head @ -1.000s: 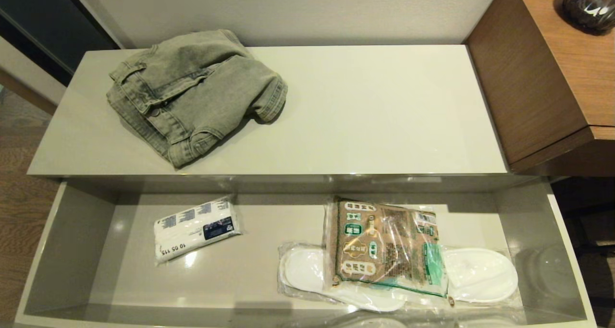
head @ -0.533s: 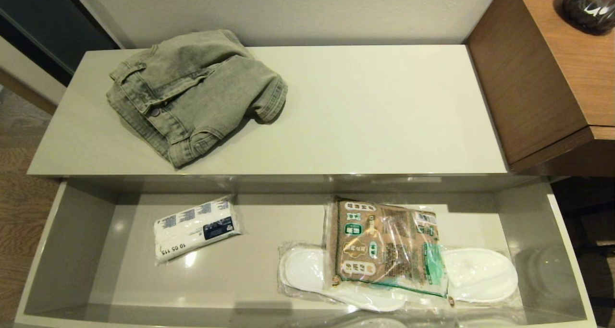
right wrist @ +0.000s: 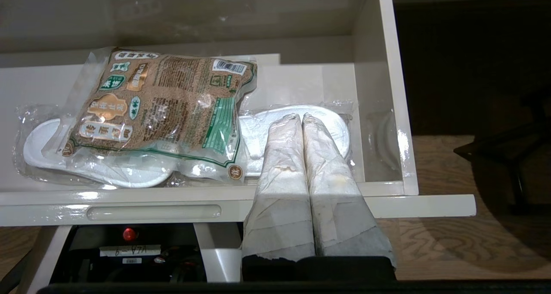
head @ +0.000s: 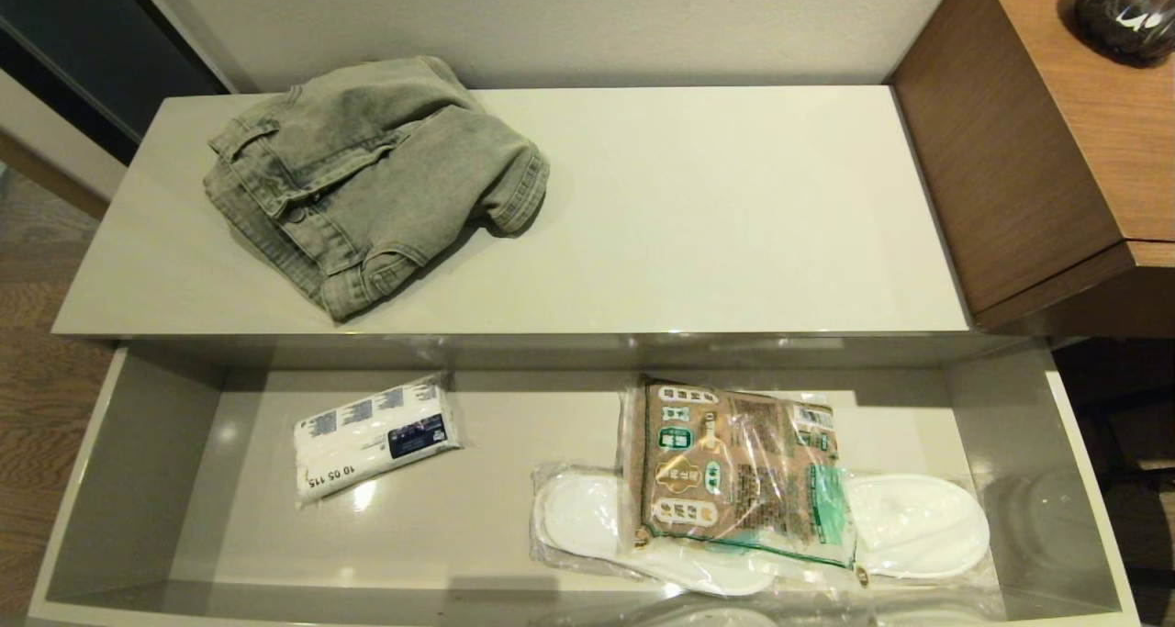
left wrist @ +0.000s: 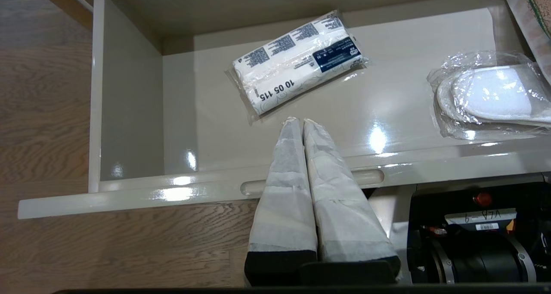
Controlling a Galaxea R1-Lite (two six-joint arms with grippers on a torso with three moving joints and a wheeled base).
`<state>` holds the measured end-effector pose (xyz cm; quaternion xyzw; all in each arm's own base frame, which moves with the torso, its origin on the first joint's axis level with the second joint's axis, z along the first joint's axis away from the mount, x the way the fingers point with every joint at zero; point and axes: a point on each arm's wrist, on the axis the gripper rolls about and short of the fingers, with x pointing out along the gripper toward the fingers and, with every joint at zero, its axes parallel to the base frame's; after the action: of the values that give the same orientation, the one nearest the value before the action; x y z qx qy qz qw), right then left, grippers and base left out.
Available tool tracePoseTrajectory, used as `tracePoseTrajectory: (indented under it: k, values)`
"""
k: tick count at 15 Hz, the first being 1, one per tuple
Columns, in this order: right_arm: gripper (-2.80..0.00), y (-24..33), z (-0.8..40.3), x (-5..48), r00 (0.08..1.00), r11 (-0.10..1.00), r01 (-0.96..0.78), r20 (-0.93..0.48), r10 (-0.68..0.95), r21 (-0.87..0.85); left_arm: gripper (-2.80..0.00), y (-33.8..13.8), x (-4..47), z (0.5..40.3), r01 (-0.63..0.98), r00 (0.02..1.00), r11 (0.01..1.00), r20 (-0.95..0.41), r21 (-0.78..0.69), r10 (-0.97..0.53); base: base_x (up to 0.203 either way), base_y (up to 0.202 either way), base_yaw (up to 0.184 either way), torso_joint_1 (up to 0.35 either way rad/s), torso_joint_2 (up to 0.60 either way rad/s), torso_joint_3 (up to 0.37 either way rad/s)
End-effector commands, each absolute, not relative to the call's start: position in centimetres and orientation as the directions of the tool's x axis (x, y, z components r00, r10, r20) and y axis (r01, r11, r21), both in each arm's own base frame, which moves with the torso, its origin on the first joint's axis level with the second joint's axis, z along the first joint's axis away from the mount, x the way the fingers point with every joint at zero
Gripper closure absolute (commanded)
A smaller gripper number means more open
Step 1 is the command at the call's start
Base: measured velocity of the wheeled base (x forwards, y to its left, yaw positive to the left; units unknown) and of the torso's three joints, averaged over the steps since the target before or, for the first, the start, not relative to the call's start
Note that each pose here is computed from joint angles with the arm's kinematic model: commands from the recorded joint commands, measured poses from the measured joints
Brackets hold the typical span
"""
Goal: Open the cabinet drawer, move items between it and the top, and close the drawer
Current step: Close the drawer
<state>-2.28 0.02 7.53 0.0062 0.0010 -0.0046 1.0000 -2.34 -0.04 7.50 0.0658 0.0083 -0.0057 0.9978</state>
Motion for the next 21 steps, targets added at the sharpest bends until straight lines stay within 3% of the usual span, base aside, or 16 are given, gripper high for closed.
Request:
tracePoseTrajectory:
  k: [1, 15, 17, 21]
  values:
    - [0.0, 0.0, 7.4, -2.3, 1.0, 1.0, 0.009, -0.003, -0.009, 0.012, 0.0, 0.0, -2.3, 7.4, 0.013, 1.0, 0.991, -0.021, 0.131, -0.011, 0.0, 0.0, 0.0, 0.0, 0.0, 0.0]
    - [0.0, 0.0, 8.3, -2.6, 1.0, 0.999, 0.01, 0.015, -0.009, -0.047, 0.0, 0.0, -2.3, 7.4, 0.0, 1.0, 1.0, -0.012, 0.031, 0.0, 0.0, 0.0, 0.0, 0.0, 0.0, 0.0]
    - [0.0, 0.1, 10.6, -3.9, 1.0, 0.999, -0.018, 0.019, 0.019, -0.045, 0.0, 0.0, -2.3, 7.4, 0.0, 1.0, 1.0, -0.012, 0.029, 0.0, 0.0, 0.0, 0.0, 0.0, 0.0, 0.0]
    - [0.0, 0.3, 18.7, -10.5, 0.973, 0.994, -0.082, 0.212, 0.095, -0.071, 0.0, 0.0, -2.3, 7.4, 0.0, 1.0, 1.0, -0.012, 0.028, 0.0, 0.0, 0.0, 0.0, 0.0, 0.0, 0.0]
